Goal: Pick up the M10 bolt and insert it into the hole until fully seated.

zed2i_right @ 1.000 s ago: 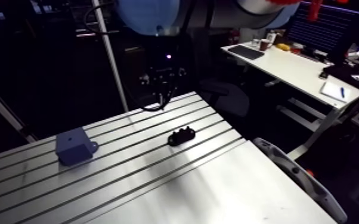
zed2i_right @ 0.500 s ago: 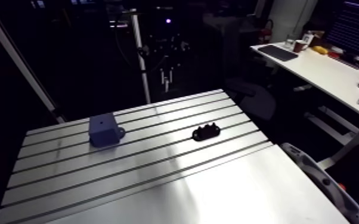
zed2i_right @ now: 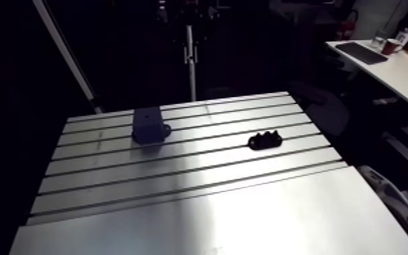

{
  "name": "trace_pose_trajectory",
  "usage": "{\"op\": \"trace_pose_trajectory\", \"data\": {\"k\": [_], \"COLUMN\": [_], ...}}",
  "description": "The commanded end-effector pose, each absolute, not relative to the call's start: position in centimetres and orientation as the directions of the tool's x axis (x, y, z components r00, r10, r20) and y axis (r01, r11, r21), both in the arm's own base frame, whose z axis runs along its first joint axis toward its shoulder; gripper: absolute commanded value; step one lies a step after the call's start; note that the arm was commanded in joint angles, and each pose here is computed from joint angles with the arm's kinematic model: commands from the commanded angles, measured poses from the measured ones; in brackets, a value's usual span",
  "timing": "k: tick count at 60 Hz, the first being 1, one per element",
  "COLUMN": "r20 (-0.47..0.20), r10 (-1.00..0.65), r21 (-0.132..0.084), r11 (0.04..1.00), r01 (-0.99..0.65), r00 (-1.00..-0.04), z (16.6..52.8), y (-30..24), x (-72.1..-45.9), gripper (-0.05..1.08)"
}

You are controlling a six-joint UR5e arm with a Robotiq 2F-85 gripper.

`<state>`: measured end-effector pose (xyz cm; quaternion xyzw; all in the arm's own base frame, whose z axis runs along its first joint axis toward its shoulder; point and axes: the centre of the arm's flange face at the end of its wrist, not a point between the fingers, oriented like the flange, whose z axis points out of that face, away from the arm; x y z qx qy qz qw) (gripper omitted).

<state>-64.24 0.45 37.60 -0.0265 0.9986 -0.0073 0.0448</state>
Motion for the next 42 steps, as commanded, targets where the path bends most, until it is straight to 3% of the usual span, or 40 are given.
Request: {"op": "trace_pose_trajectory", "data": {"k": [1,11,42], "r20": [-0.173,-0.21,-0.221], "r10": [-0.102,-0.099,-0.105], "r21": [-0.018,-0.02,-0.017], "r11": [0.995,0.995,0.994], "r01": [-0.1,-0.097,-0.103], "r00": [-0.98,-0.973,-0.97], "z": [38.4,38.3,38.1], "y": [-7.6,-8.3,-9.7], "x": [-67.6,-68.3,-68.1], "gripper": [1.08,1.08,1.08]}}
